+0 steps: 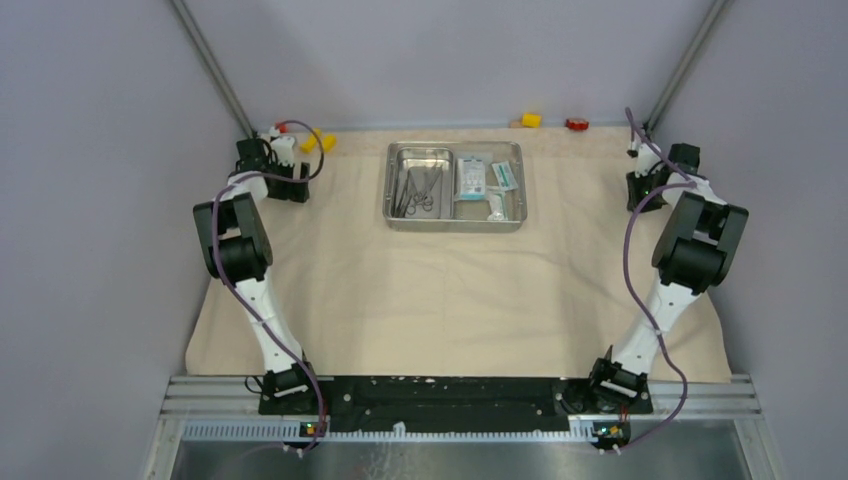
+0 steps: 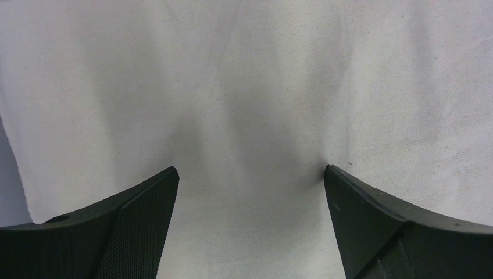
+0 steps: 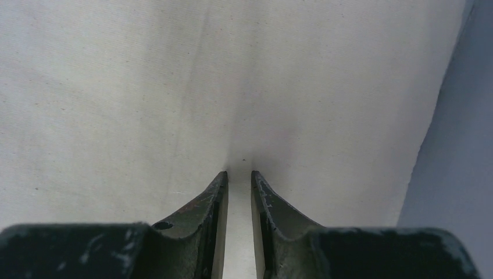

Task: Open and lay out the surgical kit
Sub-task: Move the container from the surgical kit.

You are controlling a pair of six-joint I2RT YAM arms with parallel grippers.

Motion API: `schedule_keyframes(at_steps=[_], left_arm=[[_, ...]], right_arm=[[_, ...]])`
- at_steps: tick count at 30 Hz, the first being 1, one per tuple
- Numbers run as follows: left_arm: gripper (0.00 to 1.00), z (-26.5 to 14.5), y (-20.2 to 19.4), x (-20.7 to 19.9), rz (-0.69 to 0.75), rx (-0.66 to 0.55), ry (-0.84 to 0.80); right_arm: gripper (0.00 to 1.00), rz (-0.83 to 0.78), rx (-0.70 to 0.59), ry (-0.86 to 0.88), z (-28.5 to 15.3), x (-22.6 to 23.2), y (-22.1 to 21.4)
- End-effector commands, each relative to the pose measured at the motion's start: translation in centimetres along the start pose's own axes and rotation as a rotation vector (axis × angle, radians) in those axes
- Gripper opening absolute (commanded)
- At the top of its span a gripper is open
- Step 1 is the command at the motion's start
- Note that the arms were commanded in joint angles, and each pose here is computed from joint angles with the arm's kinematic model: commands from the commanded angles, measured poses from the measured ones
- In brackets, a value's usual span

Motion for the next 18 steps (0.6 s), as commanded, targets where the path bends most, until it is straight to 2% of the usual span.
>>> schedule_keyframes(at_steps=[1,4,8,15,18], left_arm=[[0.99,-0.7,-0.7,1.5,0.03,0.056,0.128],[0.99,-1.8,0.5,1.4,0.015,0.006,0.136],[0.99,-4.2,2.6,0.5,-0.025,-0.093,0.085],[0.99,-9.0,4.1,-2.4,-0.051,-0.236,-0.053],[0.99,-10.6,4.3,-3.4,-0.058,-0.27,-0.093]], right_arm=[[0.2,-0.055,-0.009,-0.097,-1.1,-1.7,1.2],[0.21,-0.06,-0.045,-0.094,-2.5,-1.8,2.5],[0.26,-0.019,-0.16,-0.004,-4.8,0.2,5.3],[0.4,-0.05,-0.299,0.131,-7.1,8.7,10.3],[0.54,-0.059,-0.335,0.187,-7.1,12.8,12.1]])
Point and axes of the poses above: each gripper's point midway between its finger pads, its own z axis out along the fingers, its own x axis along the line the jaws close on, y = z × x, the point moved 9 cm from there along -z, back along the fingers, and after that the axes turned 4 degrees about z, right-handed, at the moved point
